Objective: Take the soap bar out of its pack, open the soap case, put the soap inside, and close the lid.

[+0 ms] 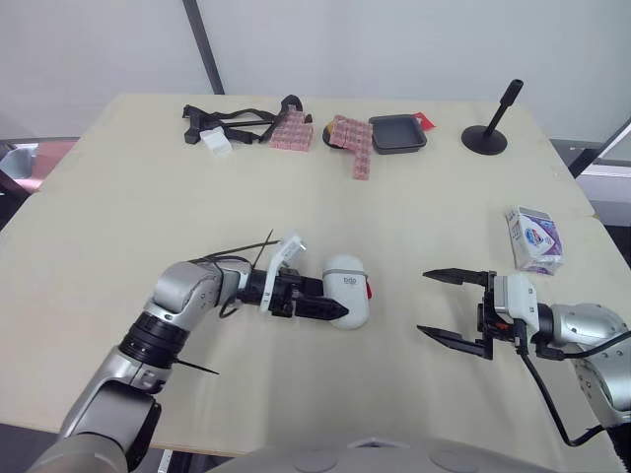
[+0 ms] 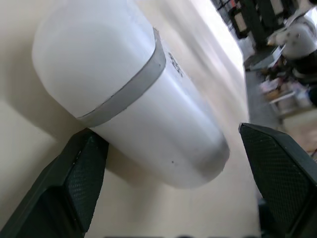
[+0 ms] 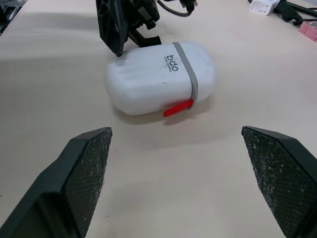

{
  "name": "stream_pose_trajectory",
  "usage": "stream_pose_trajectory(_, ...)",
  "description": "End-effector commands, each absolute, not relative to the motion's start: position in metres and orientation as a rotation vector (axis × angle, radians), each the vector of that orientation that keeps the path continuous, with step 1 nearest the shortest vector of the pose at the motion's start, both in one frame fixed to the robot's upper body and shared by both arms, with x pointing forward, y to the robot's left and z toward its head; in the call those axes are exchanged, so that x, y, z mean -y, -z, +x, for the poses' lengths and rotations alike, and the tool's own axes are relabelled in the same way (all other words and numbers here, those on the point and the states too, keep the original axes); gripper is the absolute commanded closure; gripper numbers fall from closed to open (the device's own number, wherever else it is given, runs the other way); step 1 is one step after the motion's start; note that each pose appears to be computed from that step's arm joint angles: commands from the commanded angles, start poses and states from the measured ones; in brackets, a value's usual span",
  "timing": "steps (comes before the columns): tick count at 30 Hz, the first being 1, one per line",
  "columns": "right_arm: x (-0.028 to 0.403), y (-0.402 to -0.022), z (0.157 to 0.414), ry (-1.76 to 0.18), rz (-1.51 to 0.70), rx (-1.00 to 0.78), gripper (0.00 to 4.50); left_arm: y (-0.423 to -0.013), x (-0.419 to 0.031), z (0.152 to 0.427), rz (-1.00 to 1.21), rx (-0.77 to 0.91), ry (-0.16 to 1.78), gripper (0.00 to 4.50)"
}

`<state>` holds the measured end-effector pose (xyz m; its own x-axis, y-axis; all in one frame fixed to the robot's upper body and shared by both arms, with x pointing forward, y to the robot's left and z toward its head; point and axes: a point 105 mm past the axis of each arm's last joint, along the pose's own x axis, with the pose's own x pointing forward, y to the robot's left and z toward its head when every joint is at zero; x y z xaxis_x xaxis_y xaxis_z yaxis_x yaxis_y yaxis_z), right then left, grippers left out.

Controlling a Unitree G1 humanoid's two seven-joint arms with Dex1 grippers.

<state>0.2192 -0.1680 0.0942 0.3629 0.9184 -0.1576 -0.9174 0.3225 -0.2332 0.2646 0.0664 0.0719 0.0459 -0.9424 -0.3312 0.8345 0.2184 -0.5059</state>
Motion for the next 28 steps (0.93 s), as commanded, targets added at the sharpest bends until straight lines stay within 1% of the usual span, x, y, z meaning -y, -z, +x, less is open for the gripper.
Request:
stream_pose_trajectory(1, 0.171, -0.101, 0.224, -1.188, -0.306, 0.016, 0.00, -0.071, -0.090, 0.278, -0.039, -0.597, 1.309, 0.05)
stream_pose_trajectory(4, 0.174, -0.102, 0.228, -1.150, -0.279, 0.008, 0.00, -0.083, -0.097, 0.282, 0.094, -0.427, 1.330, 0.05)
stream_pose_trajectory(6, 0.177, -0.100, 0.231, -1.114, -0.269, 0.002, 0.00, -0.087, -0.100, 0.285, 0.182, -0.309, 1.309, 0.05)
stream_pose_trajectory(8, 0.178, -0.095, 0.233, -1.085, -0.274, -0.007, 0.00, -0.090, -0.101, 0.288, 0.219, -0.203, 1.255, 0.05)
stream_pose_trajectory(10, 0.180, -0.091, 0.235, -1.032, -0.266, -0.006, 0.00, -0.090, -0.104, 0.290, 0.243, -0.130, 1.191, 0.05)
stream_pose_trajectory(13, 0.185, -0.088, 0.241, -0.935, -0.250, 0.003, 0.00, -0.087, -0.108, 0.289, 0.264, -0.069, 1.105, 0.05)
stream_pose_trajectory(16, 0.195, -0.088, 0.250, -0.800, -0.215, 0.029, 0.00, -0.086, -0.116, 0.291, 0.257, -0.026, 0.978, 0.05)
stream_pose_trajectory(19, 0.205, -0.087, 0.254, -0.721, -0.208, 0.036, 0.00, -0.086, -0.126, 0.293, 0.241, -0.020, 0.867, 0.05)
stream_pose_trajectory(23, 0.204, -0.084, 0.247, -0.735, -0.204, 0.027, 0.00, -0.085, -0.138, 0.292, 0.223, -0.048, 0.782, 0.05)
stream_pose_trajectory(28, 0.194, -0.079, 0.240, -0.815, -0.194, 0.006, 0.00, -0.082, -0.145, 0.292, 0.219, -0.086, 0.771, 0.05)
